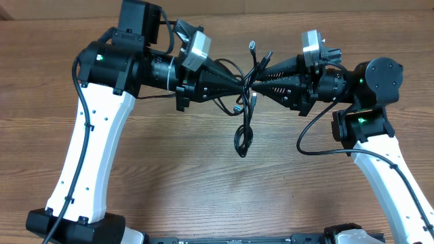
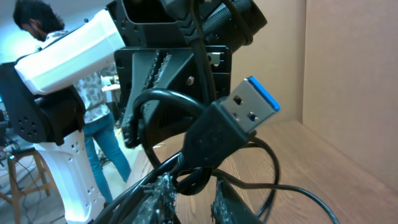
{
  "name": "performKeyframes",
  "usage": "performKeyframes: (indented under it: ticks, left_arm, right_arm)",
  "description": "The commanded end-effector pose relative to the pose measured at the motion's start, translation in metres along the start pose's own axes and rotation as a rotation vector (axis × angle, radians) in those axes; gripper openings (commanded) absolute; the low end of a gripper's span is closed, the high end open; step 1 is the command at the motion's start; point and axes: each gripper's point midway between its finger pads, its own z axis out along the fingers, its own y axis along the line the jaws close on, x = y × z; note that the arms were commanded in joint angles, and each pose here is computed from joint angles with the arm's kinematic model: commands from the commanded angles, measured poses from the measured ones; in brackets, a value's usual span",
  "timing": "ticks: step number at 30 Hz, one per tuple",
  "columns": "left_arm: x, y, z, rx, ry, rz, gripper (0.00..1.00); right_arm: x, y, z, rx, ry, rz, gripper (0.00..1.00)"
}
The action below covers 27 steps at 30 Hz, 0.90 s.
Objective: Untangle cables
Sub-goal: 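Close the right gripper on the hanging cables beside the left gripper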
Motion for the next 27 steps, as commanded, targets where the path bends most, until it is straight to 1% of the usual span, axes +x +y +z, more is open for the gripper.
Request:
performKeyframes:
  ticks: [1, 3, 9, 11, 14, 15, 17, 19, 20, 25, 27]
  left_arm:
    - [-0.008, -0.007, 0.005, 0.035, -0.021, 0.085, 0.04]
    - [-0.008, -0.008, 0.006, 0.038, -0.020, 0.084, 0.04]
    - [-0.005, -0.005, 0.006, 0.025, -0.004, 0.085, 0.04]
    - [-0.005, -0.006, 0.006, 0.028, -0.007, 0.085, 0.05]
    - [-0.010, -0.010, 0.006, 0.054, -0.036, 0.085, 0.04]
    - [-0.012, -0.012, 0.006, 0.063, -0.046, 0.086, 0.04]
    - [-0.012, -0.012, 0.006, 0.063, -0.046, 0.088, 0.05]
    - [-0.014, -0.014, 0.006, 0.076, -0.060, 0.087, 0.04]
    - [-0.016, -0.016, 0.005, 0.086, -0.071, 0.087, 0.04]
    - [-0.016, -0.016, 0.005, 0.086, -0.071, 0.087, 0.04]
    - [-0.016, -0.016, 0.005, 0.085, -0.070, 0.086, 0.04]
  right_arm:
    - [-0.008, 0.002, 0.000, -0.002, -0.006, -0.018, 0.14]
    - [-0.008, 0.002, 0.000, -0.002, -0.006, -0.018, 0.11]
    - [-0.008, 0.002, 0.000, -0.002, -0.006, -0.018, 0.13]
    - [-0.008, 0.002, 0.000, -0.002, -0.006, -0.018, 0.16]
    - [-0.008, 0.001, 0.000, 0.001, -0.008, -0.019, 0.17]
    - [-0.009, 0.001, 0.000, 0.001, -0.008, -0.019, 0.20]
    - [-0.009, 0.001, 0.000, 0.001, -0.008, -0.019, 0.22]
    - [-0.009, 0.001, 0.000, 0.001, -0.008, -0.019, 0.28]
    - [-0.009, 0.001, 0.000, 0.001, -0.008, -0.022, 0.29]
    - [-0.008, 0.001, 0.000, 0.001, -0.008, -0.022, 0.29]
    - [-0.008, 0.002, 0.000, 0.000, -0.008, -0.022, 0.34]
